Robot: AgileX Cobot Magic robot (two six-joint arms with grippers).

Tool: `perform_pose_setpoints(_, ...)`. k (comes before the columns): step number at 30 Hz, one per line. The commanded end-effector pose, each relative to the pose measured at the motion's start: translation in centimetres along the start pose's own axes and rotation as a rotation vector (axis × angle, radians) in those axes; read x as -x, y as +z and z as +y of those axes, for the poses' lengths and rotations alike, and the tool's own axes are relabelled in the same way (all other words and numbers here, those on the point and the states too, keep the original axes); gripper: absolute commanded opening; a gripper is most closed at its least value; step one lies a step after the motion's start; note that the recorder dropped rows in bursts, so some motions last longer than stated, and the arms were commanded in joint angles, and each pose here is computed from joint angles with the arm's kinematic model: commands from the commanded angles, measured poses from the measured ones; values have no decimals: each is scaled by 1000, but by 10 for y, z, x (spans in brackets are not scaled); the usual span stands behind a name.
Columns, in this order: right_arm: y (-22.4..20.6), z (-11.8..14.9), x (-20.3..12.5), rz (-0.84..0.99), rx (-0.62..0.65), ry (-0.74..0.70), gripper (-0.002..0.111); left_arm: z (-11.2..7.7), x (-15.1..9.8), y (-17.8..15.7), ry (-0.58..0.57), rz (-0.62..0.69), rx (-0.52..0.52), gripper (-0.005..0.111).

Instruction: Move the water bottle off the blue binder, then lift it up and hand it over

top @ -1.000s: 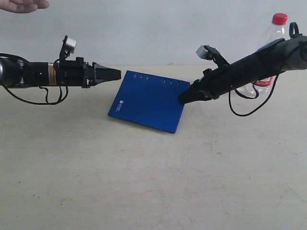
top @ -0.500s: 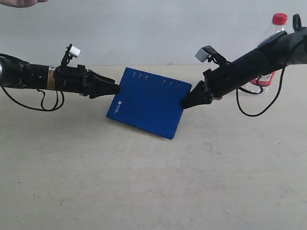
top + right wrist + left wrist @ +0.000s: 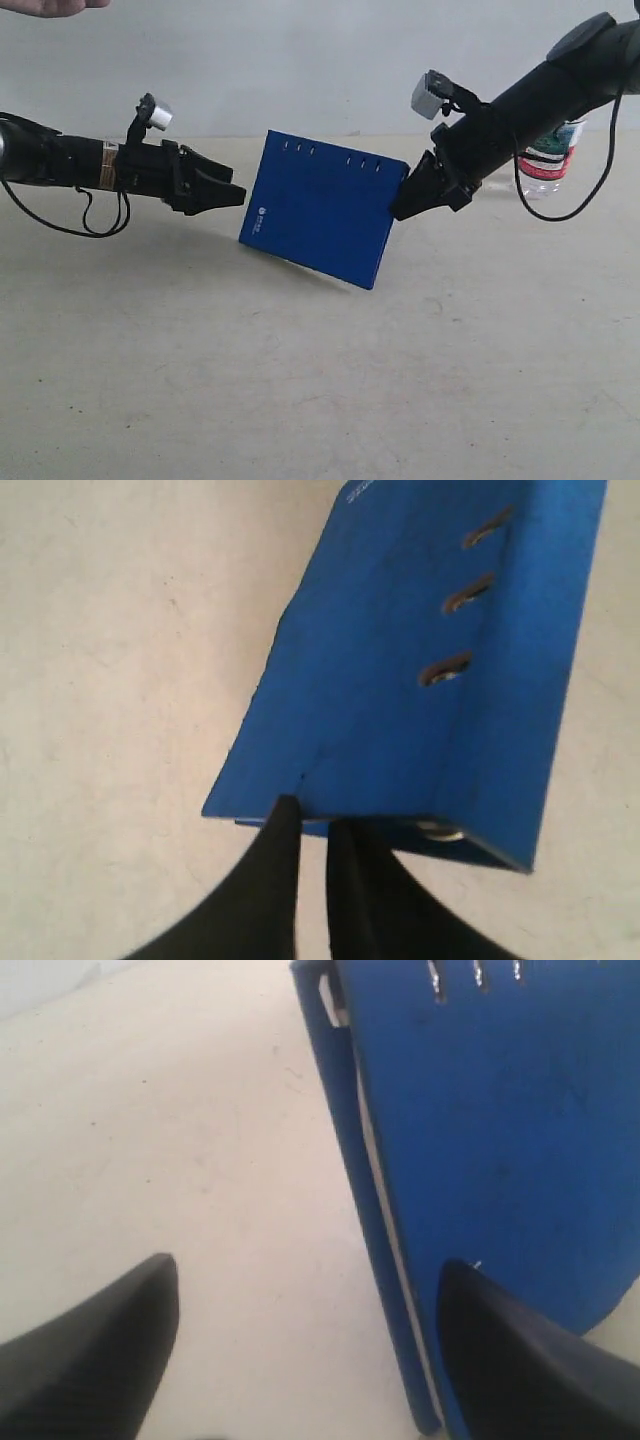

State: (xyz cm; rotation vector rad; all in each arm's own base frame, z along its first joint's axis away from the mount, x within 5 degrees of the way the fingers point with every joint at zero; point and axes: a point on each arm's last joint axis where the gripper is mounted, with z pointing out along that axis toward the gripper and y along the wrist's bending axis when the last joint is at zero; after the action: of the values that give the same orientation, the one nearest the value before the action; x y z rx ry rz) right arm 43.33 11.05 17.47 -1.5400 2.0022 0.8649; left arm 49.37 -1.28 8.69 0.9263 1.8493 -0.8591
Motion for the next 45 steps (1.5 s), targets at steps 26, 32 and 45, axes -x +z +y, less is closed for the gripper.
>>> perform_pose_setpoints(26, 33, 5, 42, 123, -364, 256, 2, -13, -5, 24, -239, -100, -130, 67)
perform_pose_setpoints(32, 33, 2, 43, 75, -401, 421, 58, -13, 4, 9, -370, -32, -129, 61)
perform_pose_setpoints(45, 52, -17, 25, -48, -444, 812, 70, -22, 29, -6, -830, 20, -123, 60)
